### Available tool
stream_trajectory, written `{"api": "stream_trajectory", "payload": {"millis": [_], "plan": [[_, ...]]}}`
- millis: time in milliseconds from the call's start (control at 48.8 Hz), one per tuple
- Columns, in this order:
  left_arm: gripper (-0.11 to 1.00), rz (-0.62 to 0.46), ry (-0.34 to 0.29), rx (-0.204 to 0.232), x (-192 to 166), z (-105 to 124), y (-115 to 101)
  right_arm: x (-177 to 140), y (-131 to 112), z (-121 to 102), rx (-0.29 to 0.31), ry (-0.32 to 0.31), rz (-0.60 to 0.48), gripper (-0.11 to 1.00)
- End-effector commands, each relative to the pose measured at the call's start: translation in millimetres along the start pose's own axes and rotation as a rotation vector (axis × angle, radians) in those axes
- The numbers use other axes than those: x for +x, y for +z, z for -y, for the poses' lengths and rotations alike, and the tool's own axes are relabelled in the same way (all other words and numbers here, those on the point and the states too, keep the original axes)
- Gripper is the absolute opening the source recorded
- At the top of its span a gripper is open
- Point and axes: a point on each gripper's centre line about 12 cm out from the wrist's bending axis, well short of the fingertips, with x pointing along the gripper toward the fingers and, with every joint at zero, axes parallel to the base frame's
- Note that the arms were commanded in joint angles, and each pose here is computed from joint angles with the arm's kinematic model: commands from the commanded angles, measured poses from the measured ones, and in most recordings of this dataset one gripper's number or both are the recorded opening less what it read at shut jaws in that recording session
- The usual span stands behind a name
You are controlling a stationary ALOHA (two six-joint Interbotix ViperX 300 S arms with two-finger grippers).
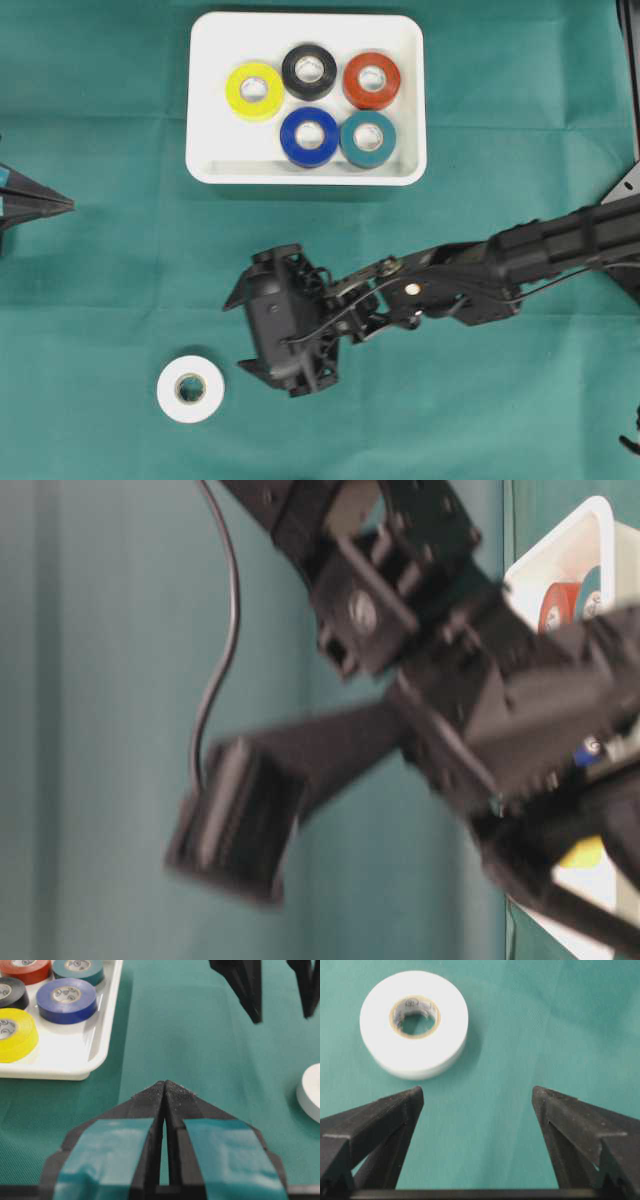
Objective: Put the tape into the white case with the right arm.
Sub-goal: 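Move the right gripper down-left over the white tape roll, then lower the right gripper and grasp the white tape roll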
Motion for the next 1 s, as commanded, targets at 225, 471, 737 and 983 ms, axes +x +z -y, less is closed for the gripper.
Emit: {"api": "stream_trajectory", "payload": {"millis": [225, 471, 737, 983], "plan": [[0.00, 0.014, 0.001, 0.000, 0.4, 0.0, 5.8, 20.9, 39.4, -15.3, -0.013, 0.012, 0.074, 0.73], [0.00, 0.014, 0.001, 0.000, 0.4, 0.0, 5.8, 40.0, 46.1, -18.4, 0.040, 0.012, 0.084, 0.73], [0.00, 0.012, 0.001, -0.002, 0.4, 0.0, 5.1, 47.2, 38.2, -13.1, 0.089, -0.041, 0.014, 0.73], [0.00, 0.012, 0.001, 0.000, 0.4, 0.0, 5.1, 57.9, 36.3, -15.6, 0.101, -0.075, -0.030, 0.73]]}}
